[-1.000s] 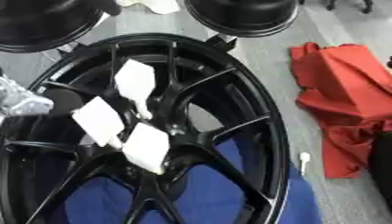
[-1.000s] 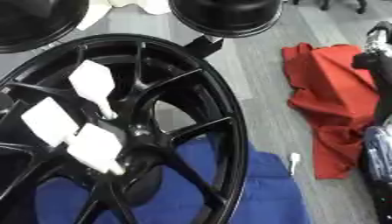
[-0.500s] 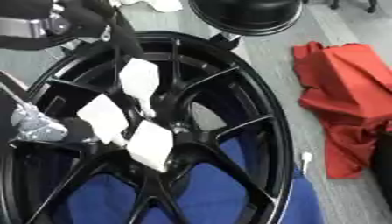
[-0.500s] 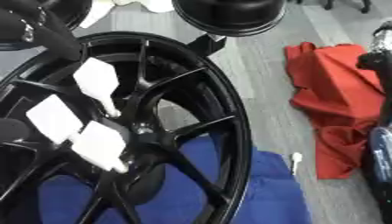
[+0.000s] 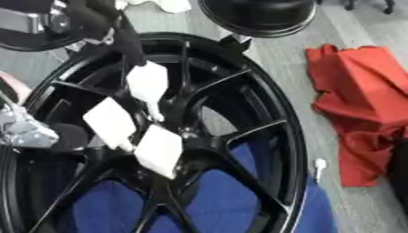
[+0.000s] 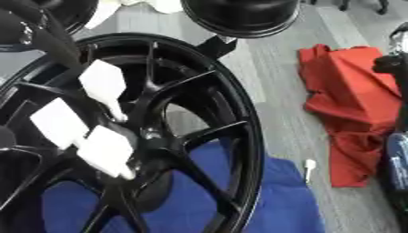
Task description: Pull the pin out of the wheel hub.
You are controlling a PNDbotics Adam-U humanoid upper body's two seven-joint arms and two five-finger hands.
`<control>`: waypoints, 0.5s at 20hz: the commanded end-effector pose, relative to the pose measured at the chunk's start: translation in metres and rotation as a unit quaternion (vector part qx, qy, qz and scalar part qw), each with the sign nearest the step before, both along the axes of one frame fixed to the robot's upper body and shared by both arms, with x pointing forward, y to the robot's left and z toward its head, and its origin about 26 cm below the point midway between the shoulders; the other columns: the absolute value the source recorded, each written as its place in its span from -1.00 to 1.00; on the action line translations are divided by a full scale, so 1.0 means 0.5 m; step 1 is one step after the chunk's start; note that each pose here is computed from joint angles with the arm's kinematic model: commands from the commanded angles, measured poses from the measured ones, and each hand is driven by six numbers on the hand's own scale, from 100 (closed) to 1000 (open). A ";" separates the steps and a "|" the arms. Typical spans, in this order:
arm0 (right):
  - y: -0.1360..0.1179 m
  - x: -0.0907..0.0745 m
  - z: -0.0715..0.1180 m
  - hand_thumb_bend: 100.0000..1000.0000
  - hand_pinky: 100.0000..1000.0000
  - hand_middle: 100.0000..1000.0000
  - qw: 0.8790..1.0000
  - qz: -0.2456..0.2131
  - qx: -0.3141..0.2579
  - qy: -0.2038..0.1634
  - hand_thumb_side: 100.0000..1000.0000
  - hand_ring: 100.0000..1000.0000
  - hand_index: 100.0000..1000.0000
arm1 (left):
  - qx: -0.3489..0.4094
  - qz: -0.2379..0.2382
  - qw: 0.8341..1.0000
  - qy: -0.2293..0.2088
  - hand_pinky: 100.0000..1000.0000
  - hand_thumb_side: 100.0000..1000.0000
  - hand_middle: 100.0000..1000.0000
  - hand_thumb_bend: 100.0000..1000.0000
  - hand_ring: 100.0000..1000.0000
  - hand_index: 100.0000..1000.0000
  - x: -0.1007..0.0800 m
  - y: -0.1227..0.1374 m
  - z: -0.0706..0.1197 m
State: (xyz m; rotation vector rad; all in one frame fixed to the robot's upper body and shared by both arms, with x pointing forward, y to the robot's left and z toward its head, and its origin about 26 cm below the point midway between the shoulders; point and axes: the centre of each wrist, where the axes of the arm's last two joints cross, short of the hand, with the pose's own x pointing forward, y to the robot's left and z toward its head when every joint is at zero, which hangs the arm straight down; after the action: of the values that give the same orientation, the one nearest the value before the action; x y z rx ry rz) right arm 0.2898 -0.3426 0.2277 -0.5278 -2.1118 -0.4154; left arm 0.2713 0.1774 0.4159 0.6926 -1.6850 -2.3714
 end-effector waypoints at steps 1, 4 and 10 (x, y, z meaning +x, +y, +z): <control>0.001 -0.009 0.017 -0.95 -0.07 0.15 1.000 0.001 -0.007 -0.015 -0.34 -0.16 0.30 | 0.018 0.013 1.000 0.005 0.58 -0.27 0.31 -0.32 0.46 0.64 -0.003 0.009 -0.001; 0.001 -0.008 0.017 -0.95 -0.07 0.15 1.000 0.001 -0.005 -0.016 -0.34 -0.16 0.30 | 0.022 0.018 0.999 0.018 0.58 -0.27 0.33 -0.32 0.46 0.65 0.002 0.009 -0.011; 0.002 -0.008 0.015 -0.95 -0.07 0.15 1.000 0.001 0.000 -0.016 -0.34 -0.16 0.30 | 0.018 0.034 0.999 0.029 0.46 -0.42 0.31 -0.39 0.27 0.62 0.010 0.014 -0.020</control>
State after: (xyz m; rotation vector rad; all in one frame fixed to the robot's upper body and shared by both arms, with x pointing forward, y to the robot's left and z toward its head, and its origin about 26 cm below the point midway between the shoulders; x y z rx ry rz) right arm 0.2901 -0.3416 0.2262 -0.5141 -2.1080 -0.4306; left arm 0.2790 0.1786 0.3991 0.6222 -1.5892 -2.3724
